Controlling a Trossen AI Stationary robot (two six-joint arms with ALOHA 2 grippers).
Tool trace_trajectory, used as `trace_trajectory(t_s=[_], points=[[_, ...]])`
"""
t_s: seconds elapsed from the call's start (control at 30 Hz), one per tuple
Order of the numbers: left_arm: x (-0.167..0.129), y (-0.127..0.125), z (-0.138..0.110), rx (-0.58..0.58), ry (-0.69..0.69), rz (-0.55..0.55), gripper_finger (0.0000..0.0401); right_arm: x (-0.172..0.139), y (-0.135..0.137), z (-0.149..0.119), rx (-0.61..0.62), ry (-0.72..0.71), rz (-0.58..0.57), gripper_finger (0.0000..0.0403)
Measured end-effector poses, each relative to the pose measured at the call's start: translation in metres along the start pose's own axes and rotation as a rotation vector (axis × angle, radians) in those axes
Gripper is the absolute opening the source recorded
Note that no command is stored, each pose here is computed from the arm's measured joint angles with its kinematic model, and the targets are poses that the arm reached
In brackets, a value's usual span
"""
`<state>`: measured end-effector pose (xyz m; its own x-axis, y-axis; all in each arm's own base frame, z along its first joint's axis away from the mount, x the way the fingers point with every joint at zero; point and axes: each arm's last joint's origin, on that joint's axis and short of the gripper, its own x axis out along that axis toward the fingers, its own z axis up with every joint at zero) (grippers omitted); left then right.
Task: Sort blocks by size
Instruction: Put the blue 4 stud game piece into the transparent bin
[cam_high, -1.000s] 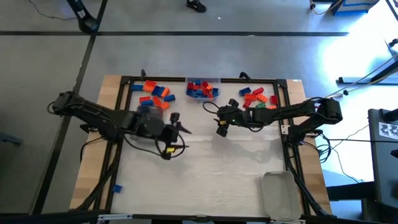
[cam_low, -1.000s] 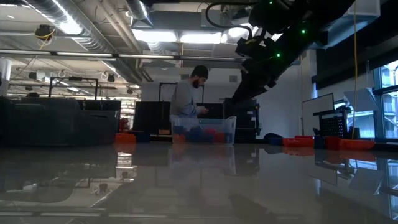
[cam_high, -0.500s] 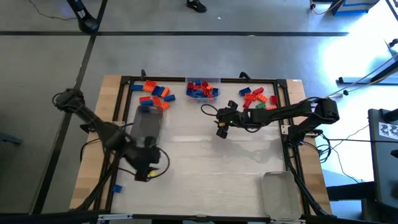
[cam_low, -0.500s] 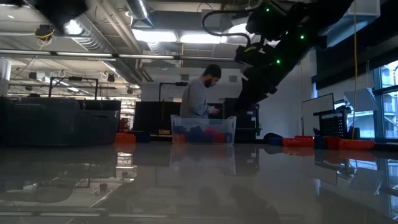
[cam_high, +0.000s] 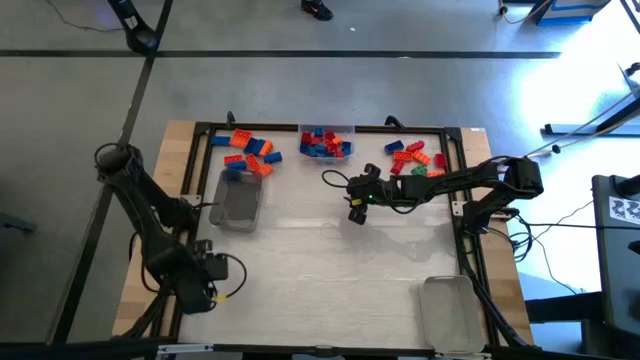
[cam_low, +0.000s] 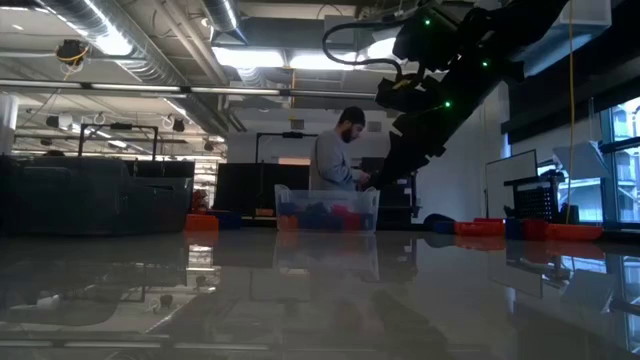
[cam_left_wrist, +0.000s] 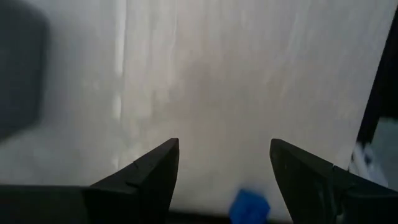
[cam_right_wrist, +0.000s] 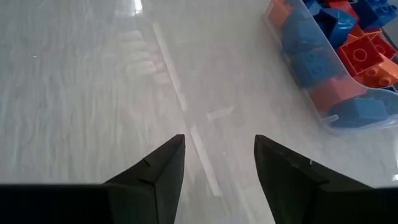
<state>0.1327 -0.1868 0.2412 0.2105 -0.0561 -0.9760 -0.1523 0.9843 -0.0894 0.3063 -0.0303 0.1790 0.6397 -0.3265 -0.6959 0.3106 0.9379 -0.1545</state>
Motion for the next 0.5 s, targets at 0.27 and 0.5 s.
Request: trace_trajectory(t_s=[0.27,0.5], points=[[0.033,-0.023,-0.018,-0.008,0.287,0.028,0.0239,0.0,0.0,0.0,-0.016,-0.001,0.001,0.0193],[0.059,-0.041,-0.026,0.094,0.336,0.026,0.0239,0.0,0.0,0.0,-0.016,0.0,0.015,0.0193]])
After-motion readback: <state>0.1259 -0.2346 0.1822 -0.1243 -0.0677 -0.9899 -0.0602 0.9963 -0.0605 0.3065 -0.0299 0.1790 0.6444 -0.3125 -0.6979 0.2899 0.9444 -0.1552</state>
